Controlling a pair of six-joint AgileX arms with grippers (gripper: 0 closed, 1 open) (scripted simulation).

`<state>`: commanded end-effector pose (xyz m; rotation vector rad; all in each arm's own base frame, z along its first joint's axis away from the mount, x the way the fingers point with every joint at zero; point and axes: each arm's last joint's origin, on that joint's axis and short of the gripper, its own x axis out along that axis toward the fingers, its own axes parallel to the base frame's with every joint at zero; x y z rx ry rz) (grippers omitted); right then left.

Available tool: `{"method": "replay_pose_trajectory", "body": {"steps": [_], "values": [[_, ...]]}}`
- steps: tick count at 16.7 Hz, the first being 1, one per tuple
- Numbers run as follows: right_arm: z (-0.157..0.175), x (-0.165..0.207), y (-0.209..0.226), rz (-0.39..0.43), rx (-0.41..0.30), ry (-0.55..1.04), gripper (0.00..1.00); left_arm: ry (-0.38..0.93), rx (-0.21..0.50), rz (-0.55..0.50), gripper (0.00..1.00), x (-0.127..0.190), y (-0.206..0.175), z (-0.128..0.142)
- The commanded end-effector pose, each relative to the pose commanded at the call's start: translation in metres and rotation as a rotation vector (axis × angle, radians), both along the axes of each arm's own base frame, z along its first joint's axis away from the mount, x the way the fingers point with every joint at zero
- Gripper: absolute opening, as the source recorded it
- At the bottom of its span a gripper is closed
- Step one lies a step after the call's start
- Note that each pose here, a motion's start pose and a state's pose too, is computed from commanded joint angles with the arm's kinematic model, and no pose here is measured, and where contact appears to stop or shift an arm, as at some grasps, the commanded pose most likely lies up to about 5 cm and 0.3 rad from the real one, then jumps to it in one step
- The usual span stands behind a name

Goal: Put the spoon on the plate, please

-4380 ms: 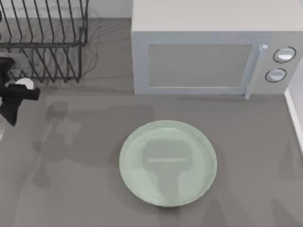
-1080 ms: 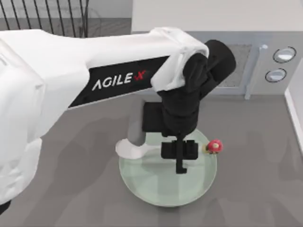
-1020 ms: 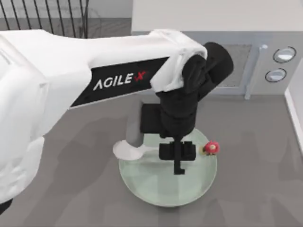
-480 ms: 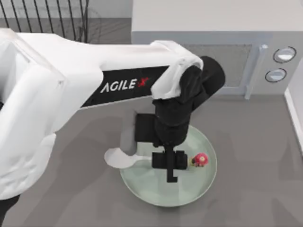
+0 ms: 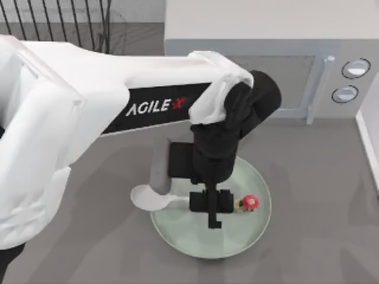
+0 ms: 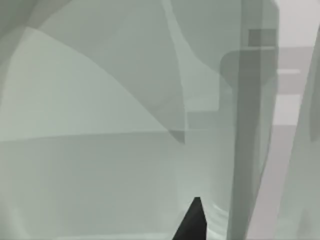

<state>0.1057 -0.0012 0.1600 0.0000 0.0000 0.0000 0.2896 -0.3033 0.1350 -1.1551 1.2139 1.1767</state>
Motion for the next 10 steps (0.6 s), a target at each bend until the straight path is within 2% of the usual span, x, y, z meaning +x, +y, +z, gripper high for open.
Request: {"method": "replay_pose_trajectory", "body": {"steps": [4, 10], "values": [[0.0, 0.0, 0.0, 0.0, 0.0, 0.0, 1.0, 0.0, 0.0, 0.0, 0.98, 0.0, 0.0, 0.0], [0.0, 0.0, 0.0, 0.0, 0.0, 0.0, 1.0, 0.0, 0.0, 0.0, 1.0, 0.0, 0.0, 0.0]]}}
